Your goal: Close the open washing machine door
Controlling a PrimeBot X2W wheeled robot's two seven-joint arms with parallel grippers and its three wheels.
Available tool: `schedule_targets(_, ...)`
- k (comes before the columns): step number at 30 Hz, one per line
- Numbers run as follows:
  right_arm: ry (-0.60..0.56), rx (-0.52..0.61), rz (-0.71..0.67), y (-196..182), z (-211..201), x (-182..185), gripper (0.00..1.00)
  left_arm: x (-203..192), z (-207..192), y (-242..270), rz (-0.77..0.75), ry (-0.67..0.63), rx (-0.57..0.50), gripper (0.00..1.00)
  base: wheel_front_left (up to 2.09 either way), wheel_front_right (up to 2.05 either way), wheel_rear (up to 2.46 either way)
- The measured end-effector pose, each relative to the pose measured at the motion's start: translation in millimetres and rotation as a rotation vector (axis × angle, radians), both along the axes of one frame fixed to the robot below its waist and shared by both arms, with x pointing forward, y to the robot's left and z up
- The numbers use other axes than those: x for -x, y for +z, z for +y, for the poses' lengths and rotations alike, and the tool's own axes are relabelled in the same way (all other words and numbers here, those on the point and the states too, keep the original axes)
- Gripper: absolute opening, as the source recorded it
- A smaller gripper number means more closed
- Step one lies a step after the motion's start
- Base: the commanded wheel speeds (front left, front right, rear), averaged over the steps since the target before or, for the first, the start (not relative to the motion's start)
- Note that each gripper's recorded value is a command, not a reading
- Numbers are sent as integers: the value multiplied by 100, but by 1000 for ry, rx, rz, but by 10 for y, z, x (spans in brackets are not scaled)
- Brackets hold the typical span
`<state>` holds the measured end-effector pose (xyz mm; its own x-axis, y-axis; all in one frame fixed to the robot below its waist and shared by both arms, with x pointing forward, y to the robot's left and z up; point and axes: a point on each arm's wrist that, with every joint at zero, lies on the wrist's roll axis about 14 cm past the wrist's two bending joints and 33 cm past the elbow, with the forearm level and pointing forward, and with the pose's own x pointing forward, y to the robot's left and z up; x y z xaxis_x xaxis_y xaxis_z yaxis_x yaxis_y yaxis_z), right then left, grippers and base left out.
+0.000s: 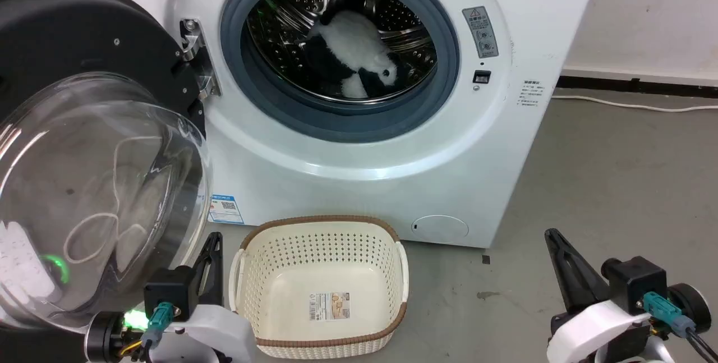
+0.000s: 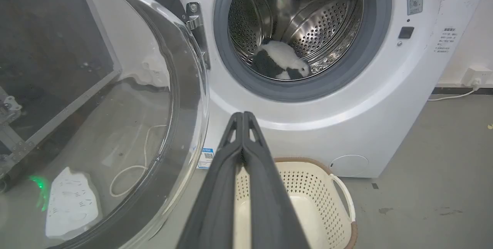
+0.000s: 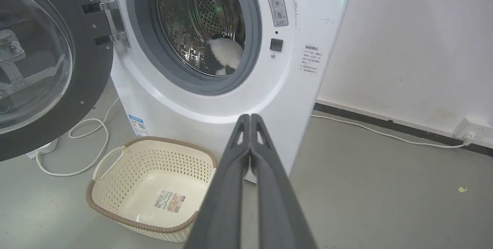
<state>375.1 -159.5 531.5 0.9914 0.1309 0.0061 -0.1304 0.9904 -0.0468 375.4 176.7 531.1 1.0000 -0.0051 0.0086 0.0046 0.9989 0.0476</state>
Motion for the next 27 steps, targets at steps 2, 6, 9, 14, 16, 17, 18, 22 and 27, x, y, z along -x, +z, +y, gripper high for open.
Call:
schedule_targets(2, 0, 0, 0, -1, 0, 0, 0, 0, 2, 0, 0, 1, 0, 0, 0, 0, 0)
schedule_targets(6, 0, 0, 0, -2, 0, 1, 0, 0, 1, 0, 0, 0, 0, 0, 0, 0, 0)
schedule_targets(9, 0, 0, 1, -4, 1, 2, 0, 0, 1, 0, 0, 0, 0, 0, 0, 0, 0)
schedule_targets(14, -1, 0, 3, -11, -2, 7, 0, 0, 1, 0, 0, 0, 0, 0, 0, 0, 0)
schedule_targets(16, -1, 0, 5, -19, -3, 12, 0, 0, 0, 0, 0, 0, 0, 0, 0, 0, 0)
schedule_targets(17, -1, 0, 7, -23, -3, 14, 0, 0, 1, -1, 0, 0, 0, 0, 0, 0, 0)
schedule_targets(18, -1, 0, 8, -26, -2, 16, 0, 0, 2, 0, 0, 1, 0, 0, 0, 0, 0)
schedule_targets(22, -1, 0, 8, -27, -3, 17, 0, 0, 0, -1, 0, 0, 0, 0, 0, 0, 0)
schedule_targets(27, -1, 0, 8, -27, -2, 17, 0, 0, 2, -1, 0, 1, 0, 0, 0, 0, 0)
